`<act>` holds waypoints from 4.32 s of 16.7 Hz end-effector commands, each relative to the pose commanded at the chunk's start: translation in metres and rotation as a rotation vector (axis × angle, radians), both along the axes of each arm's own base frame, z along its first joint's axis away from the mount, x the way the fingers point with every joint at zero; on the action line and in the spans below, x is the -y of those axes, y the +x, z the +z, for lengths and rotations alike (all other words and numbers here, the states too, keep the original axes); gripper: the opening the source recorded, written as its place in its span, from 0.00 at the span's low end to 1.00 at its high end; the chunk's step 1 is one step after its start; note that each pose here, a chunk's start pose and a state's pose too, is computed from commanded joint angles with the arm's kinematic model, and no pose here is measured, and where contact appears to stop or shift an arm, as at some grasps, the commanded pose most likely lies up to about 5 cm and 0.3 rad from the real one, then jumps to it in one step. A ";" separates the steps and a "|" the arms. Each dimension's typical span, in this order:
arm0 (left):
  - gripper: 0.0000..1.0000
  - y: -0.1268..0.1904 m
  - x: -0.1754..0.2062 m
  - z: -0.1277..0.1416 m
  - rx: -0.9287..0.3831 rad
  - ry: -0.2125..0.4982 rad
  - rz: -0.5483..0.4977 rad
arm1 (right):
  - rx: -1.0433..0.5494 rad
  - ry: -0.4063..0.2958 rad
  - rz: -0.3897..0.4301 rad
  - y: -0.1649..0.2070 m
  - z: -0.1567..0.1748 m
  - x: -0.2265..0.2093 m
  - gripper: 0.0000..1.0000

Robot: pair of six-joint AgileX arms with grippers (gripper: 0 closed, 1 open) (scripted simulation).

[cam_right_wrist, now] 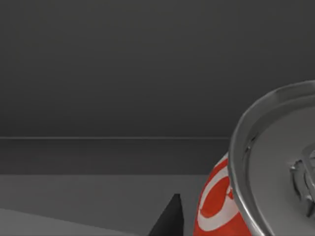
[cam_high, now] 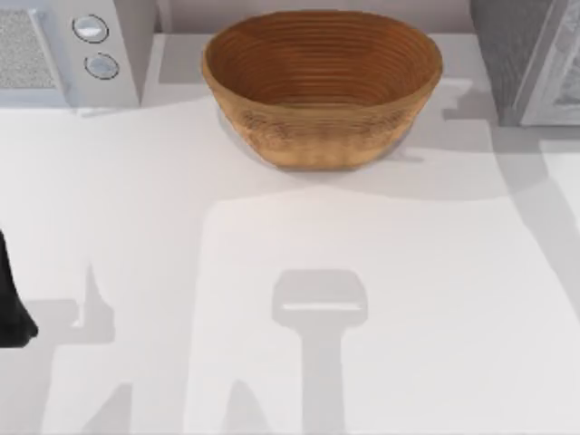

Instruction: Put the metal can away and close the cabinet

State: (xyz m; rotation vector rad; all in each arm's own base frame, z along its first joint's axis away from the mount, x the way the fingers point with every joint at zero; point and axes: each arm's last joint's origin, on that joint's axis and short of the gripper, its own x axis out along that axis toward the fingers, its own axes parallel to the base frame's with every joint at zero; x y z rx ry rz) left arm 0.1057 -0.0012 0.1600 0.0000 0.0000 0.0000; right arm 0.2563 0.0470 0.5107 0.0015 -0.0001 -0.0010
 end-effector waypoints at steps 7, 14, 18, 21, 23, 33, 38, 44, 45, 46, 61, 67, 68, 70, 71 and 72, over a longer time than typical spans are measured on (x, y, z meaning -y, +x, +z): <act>1.00 0.000 0.000 0.000 0.000 0.000 0.000 | 0.001 0.007 -0.008 0.026 0.013 0.000 0.00; 1.00 0.000 0.000 0.000 0.000 0.000 0.000 | 0.009 0.014 -0.002 0.098 0.033 -0.003 0.00; 1.00 0.000 0.000 0.000 0.000 0.000 0.000 | 0.004 0.008 -0.002 0.133 0.027 0.000 0.00; 1.00 0.000 0.000 0.000 0.000 0.000 0.000 | 0.002 0.003 -0.003 0.147 0.021 0.002 0.00; 1.00 0.000 0.000 0.000 0.000 0.000 0.000 | 0.001 0.002 -0.003 0.150 0.020 0.003 0.00; 1.00 0.000 0.000 0.000 0.000 0.000 0.000 | 0.001 0.002 -0.003 0.150 0.020 0.003 0.53; 1.00 0.000 0.000 0.000 0.000 0.000 0.000 | 0.001 0.002 -0.003 0.150 0.020 0.003 0.90; 1.00 0.000 0.000 0.000 0.000 0.000 0.000 | 0.001 0.002 -0.003 0.150 0.020 0.003 1.00; 1.00 0.000 0.000 0.000 0.000 0.000 0.000 | 0.001 0.002 -0.003 0.150 0.020 0.003 1.00; 1.00 0.000 0.000 0.000 0.000 0.000 0.000 | 0.001 0.002 -0.003 0.150 0.020 0.003 1.00; 1.00 0.000 0.000 0.000 0.000 0.000 0.000 | 0.190 -0.035 0.044 -0.009 0.053 0.025 1.00; 1.00 0.000 0.000 0.000 0.000 0.000 0.000 | 0.098 -0.046 0.053 -0.099 -0.082 0.038 1.00; 1.00 0.000 0.000 0.000 0.000 0.000 0.000 | 0.076 -0.044 0.052 -0.110 -0.113 0.040 1.00; 1.00 0.000 0.000 0.000 0.000 0.000 0.000 | 0.043 -0.039 0.045 -0.128 -0.173 0.042 1.00; 1.00 0.000 0.000 0.000 0.000 0.000 0.000 | 0.031 -0.036 0.041 -0.135 -0.201 0.044 1.00; 1.00 0.000 0.000 0.000 0.000 0.000 0.000 | 0.023 -0.032 0.037 -0.140 -0.227 0.045 1.00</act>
